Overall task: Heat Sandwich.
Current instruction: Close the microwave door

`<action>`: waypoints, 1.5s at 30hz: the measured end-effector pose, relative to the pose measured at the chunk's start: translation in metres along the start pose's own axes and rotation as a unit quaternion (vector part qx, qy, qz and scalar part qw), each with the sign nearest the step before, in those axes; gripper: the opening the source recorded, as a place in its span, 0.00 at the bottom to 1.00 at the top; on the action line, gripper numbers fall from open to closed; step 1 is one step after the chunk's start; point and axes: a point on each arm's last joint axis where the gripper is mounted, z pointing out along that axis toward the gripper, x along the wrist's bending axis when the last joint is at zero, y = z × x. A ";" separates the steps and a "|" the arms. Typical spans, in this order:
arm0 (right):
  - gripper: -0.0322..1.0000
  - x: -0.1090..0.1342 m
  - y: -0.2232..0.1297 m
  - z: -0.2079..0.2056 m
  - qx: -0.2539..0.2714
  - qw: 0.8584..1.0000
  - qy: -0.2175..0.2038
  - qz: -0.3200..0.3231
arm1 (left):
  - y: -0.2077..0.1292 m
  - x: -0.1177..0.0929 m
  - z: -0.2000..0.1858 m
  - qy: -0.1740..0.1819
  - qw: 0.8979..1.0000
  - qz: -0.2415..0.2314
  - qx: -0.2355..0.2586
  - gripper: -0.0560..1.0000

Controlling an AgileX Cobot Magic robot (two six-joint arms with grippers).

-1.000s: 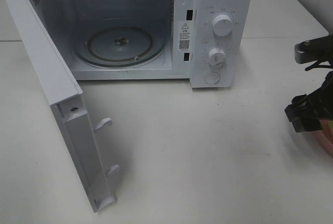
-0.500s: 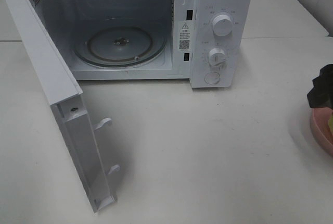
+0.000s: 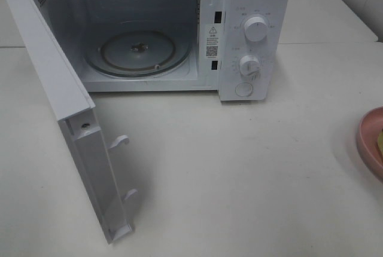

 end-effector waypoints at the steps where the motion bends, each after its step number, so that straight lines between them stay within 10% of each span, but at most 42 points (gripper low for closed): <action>1: 0.77 -0.001 -0.004 -0.005 -0.003 1.000 -0.001 0.001 | 0.000 0.000 0.000 0.000 1.000 0.000 0.000 0.97; 22: 0.77 -0.018 -0.101 -0.058 -0.132 0.988 -0.073 0.039 | 0.000 0.000 0.000 0.000 1.000 0.000 0.000 0.97; 45: 0.77 -0.016 -0.109 -0.063 -0.167 0.983 -0.067 0.029 | 0.000 0.000 0.000 0.000 1.000 0.000 0.000 0.97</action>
